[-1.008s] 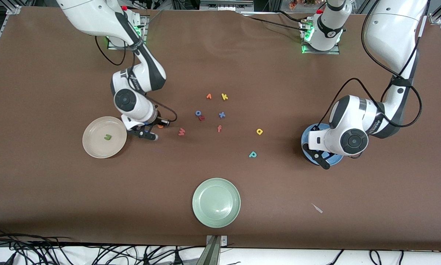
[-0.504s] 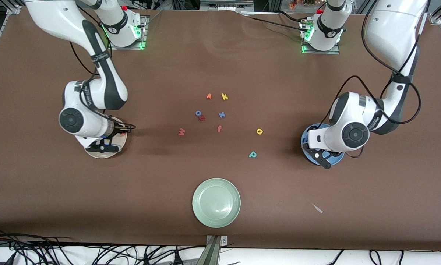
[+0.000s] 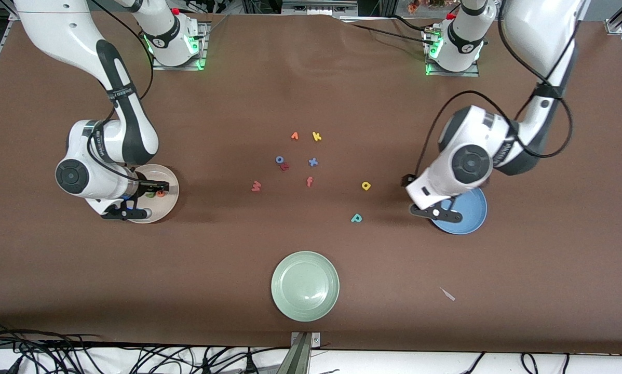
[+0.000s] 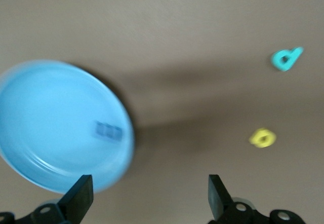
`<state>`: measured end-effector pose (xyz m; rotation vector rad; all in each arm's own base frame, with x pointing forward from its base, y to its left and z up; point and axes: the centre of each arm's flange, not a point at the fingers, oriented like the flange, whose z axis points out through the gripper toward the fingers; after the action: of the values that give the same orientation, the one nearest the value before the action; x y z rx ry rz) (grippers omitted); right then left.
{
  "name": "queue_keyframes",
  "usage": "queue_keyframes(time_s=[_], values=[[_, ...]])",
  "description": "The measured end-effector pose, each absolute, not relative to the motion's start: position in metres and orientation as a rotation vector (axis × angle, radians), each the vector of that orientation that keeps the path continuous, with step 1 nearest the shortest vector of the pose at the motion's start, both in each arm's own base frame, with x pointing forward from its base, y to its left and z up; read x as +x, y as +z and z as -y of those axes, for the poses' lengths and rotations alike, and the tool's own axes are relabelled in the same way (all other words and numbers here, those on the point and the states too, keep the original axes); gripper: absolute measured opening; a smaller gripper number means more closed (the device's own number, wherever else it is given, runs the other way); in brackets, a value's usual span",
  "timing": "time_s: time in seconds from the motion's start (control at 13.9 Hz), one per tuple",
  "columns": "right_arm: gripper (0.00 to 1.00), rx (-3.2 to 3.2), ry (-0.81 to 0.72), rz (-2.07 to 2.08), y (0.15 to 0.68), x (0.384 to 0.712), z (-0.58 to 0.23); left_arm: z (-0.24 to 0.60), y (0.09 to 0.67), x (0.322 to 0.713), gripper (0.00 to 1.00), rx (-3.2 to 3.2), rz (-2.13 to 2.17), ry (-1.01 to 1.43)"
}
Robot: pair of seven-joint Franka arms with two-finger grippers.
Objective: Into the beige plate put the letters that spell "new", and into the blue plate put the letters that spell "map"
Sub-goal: 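Reach the left gripper to the yellow letter while the right gripper reaches pink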
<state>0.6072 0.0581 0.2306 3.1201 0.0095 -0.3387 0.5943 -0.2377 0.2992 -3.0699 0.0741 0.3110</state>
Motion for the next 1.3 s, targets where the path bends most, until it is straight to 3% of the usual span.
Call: queue_keyframes(time_s=[0.14, 0.22, 0.58, 0.79, 1.08, 1.3], values=[[0.96, 3.119, -0.307, 0.049, 0.239, 0.611, -0.084, 0.272, 0.290, 0.577, 1.00, -3.051, 0.228, 0.328], [1.00, 3.117, -0.297, 0.099, 0.241, 0.611, -0.103, 0.284, 0.283, 0.571, 1.00, -3.037, 0.357, 0.326], [1.00, 3.168, -0.310, 0.401, 0.248, 0.599, -0.205, 0.324, 0.220, 0.541, 1.00, -3.038, 0.870, 0.214], [1.00, 3.173, -0.239, 0.499, 0.239, 0.594, -0.252, 0.339, 0.193, 0.528, 0.98, -3.014, 1.010, 0.229], [1.00, 3.165, -0.144, 0.621, 0.205, 0.576, -0.309, 0.339, 0.185, 0.526, 0.82, -2.993, 1.053, 0.237], [1.00, 3.161, -0.126, 0.640, 0.188, 0.569, -0.323, 0.330, 0.186, 0.536, 0.81, -2.995, 1.090, 0.211]])
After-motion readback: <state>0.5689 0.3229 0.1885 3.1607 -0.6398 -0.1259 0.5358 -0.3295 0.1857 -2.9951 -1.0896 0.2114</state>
